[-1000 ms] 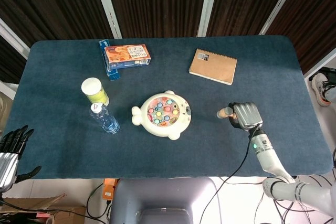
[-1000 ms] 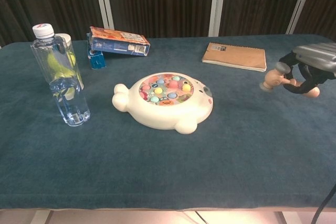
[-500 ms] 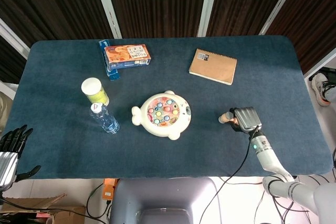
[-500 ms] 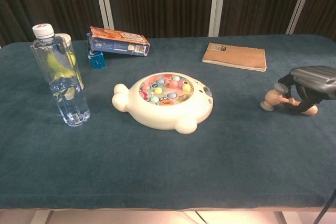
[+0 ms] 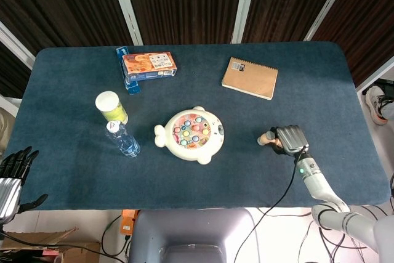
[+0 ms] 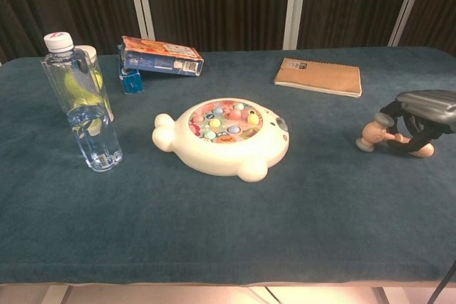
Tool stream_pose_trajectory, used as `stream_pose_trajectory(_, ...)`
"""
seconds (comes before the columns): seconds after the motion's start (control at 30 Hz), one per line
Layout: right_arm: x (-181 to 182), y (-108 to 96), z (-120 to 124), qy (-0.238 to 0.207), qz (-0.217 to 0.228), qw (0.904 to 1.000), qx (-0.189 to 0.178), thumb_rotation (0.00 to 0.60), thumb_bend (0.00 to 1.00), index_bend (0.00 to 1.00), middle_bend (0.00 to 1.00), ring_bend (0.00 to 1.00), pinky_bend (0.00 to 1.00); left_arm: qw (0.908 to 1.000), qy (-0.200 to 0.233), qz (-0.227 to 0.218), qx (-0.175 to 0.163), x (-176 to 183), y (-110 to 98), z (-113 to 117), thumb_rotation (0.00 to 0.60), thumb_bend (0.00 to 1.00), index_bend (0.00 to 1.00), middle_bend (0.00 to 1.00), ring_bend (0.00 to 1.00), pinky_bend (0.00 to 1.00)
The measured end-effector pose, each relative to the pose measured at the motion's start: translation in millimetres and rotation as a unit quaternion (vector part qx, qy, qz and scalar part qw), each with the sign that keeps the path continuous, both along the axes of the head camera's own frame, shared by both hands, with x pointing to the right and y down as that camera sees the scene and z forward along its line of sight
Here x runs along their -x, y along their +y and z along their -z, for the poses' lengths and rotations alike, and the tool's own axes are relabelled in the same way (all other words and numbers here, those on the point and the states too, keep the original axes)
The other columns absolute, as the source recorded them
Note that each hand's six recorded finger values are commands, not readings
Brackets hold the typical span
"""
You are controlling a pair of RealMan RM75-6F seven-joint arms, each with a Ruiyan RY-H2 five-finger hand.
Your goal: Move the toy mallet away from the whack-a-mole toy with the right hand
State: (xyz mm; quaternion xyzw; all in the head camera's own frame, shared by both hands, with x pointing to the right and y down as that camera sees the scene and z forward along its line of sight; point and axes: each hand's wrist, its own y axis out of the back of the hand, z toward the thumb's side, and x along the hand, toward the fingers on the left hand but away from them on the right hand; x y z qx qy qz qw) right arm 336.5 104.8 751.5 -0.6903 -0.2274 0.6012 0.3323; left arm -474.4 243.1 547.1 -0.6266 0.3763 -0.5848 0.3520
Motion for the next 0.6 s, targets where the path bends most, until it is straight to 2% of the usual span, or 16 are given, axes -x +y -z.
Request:
stream_pose_trajectory(0.2, -0.4, -3.2, 3.3, 0.001, 0.002, 1.0000, -0.003, 0.600, 0.44, 0.58, 0.47, 0.32, 0.42, 1.0000, 0.000, 0.000, 0.003, -0.1, -0.8, -1.3, 0.600, 0.10, 0.00, 0.00, 0.00, 0.09)
stream_pose_trajectory(0.43, -5.6, -4.9, 6.4, 0.006, 0.000, 0.9999, -0.008, 0.600, 0.33, 0.54, 0.45, 0.31, 0.41, 1.0000, -0.001, -0.001, 0.005, -1.0, -0.6, -2.2, 0.600, 0.11, 0.00, 0.00, 0.00, 0.09)
stream_pose_trajectory(0.6, -6.8, -4.6, 6.7, 0.006, -0.003, 1.0000, -0.007, 0.600, 0.29, 0.53, 0.45, 0.31, 0.41, 1.0000, 0.000, -0.001, 0.005, -1.4, -0.5, -2.5, 0.600, 0.10, 0.00, 0.00, 0.00, 0.09)
